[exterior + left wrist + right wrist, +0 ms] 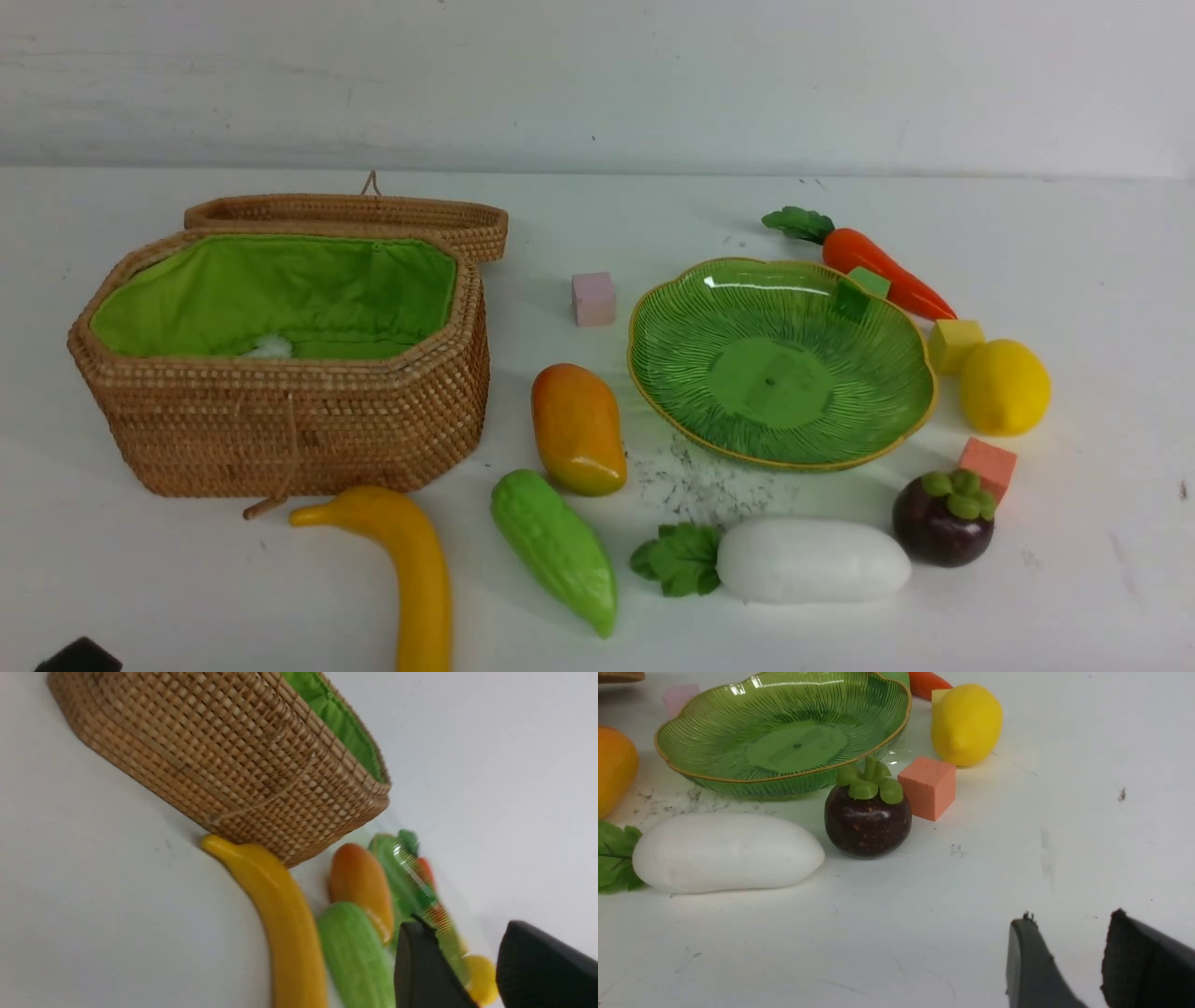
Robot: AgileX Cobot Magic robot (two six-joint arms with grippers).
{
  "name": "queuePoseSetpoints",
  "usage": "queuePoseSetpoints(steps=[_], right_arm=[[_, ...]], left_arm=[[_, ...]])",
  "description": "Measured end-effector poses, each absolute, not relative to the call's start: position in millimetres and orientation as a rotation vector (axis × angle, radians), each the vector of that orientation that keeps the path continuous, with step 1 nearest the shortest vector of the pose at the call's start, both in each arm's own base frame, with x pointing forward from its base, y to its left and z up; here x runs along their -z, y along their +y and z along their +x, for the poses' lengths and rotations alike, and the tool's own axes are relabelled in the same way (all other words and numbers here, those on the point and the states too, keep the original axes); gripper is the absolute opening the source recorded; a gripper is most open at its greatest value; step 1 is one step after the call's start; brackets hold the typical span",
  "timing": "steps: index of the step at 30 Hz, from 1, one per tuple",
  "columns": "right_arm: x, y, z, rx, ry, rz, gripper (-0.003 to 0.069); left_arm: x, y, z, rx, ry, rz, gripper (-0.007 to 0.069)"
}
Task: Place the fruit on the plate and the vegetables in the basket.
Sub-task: Use the left arm to grab a banana and put it into the right plate
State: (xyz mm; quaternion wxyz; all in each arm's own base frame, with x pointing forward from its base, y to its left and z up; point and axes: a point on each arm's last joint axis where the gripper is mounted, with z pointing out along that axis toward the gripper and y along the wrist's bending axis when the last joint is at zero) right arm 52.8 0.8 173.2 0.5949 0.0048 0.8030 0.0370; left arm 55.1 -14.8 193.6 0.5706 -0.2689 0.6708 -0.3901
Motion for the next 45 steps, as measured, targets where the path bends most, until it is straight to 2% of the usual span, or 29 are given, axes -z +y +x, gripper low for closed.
queuePoseSetpoints(steps=[4,7,8,13,17,18,22,24,26,29,31,32,35,38,41,45], right_arm=[[-173,1,53,-0.086,1.865,0.011,0.024],[-173,1,53,-0.086,1.865,0.011,0.024],[-173,1,53,-0.086,1.865,0.011,0.024],[-173,1,53,-0.086,1.865,0.011,0.024],[-176,1,54,-0.074,1.824,-0.001,0.024],[-177,1,54,-0.092,1.801,0.01,0.024],[-195,5,56,-0.287,1.61,0.131,0.024],[-200,6,56,-0.337,1.548,0.155,0.024],[-210,7,55,-0.44,1.436,0.207,0.0238],[-214,7,55,-0.571,1.403,0.314,0.0216],[-218,7,55,-0.623,1.454,0.393,0.018],[-229,6,54,-0.628,1.493,0.419,0.0149],[-259,7,56,-0.584,1.649,0.396,0.0071],[-303,12,56,-0.534,1.847,0.248,0.0021],[-343,21,55,-0.524,2.032,0.042,0.0012],[-372,34,54,-0.542,2.208,-0.201,0.0012]], left_arm=[[-199,-12,56,0.938,1.498,-0.663,0.0237],[-203,-10,56,0.95,1.461,-0.676,0.0193],[-207,-11,55,0.96,1.464,-0.667,0.0152],[-249,-16,44,0.943,1.462,-0.514,-0.001],[-283,-22,40,0.887,1.566,-0.381,-0.0013],[-287,-24,42,0.878,1.6,-0.367,-0.0013],[-306,-34,60,0.815,1.896,-0.303,-0.0013],[-309,-36,68,0.791,1.98,-0.286,-0.0013],[-312,-39,81,0.72,2.101,-0.222,-0.0013],[-313,-41,98,0.654,2.189,-0.142,-0.0013],[-314,-43,107,0.638,2.225,-0.126,-0.0013],[-316,-44,112,0.633,2.245,-0.122,-0.0013],[-319,-45,124,0.625,2.277,-0.116,-0.0013],[-322,-47,136,0.613,2.318,-0.112,-0.0013],[-320,-48,145,0.601,2.358,-0.112,-0.0013],[-315,-50,153,0.603,2.404,-0.129,-0.0013]])
